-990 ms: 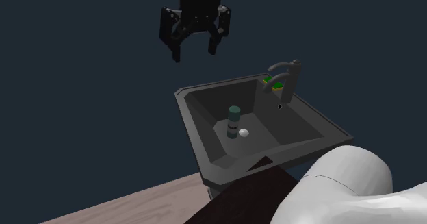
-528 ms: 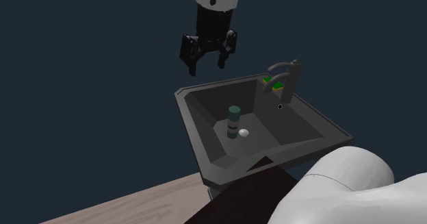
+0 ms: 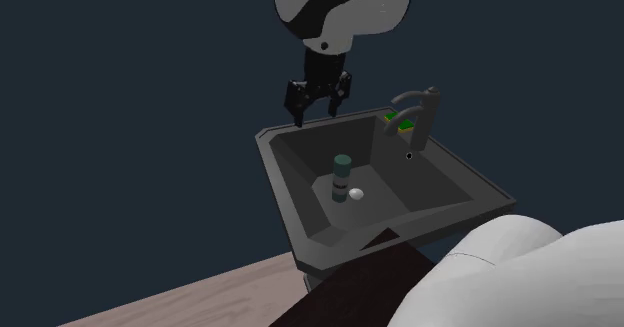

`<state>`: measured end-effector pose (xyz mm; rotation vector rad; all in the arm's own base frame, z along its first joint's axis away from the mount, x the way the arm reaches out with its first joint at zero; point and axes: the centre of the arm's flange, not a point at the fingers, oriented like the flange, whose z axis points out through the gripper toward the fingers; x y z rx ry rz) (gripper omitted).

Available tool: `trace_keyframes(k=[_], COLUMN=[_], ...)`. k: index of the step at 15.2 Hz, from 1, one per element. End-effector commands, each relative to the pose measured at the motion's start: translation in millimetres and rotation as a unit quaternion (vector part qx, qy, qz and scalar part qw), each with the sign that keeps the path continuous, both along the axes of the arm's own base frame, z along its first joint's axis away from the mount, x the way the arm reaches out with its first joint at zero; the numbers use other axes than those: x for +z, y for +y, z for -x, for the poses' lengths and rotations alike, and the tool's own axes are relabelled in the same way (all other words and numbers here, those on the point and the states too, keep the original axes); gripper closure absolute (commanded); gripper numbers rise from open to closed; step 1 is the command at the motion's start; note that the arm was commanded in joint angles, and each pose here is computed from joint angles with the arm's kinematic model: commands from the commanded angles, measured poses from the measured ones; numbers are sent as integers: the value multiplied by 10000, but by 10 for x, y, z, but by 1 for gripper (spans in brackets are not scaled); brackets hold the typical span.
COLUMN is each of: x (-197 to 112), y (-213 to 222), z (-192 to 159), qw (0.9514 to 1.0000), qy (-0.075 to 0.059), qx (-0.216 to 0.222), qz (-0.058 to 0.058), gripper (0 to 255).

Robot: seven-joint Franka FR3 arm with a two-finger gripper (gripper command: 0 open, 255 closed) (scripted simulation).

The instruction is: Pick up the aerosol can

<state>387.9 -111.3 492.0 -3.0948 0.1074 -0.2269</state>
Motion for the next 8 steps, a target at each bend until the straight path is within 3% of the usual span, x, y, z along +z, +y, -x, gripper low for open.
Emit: trace_keyframes(k=[1, 8], x=[-219, -889], y=[-170, -730], z=[-121, -442], qw=[10000, 9998], qy=[34, 172], qx=[-1, -12], qz=[12, 28], gripper=[0, 0])
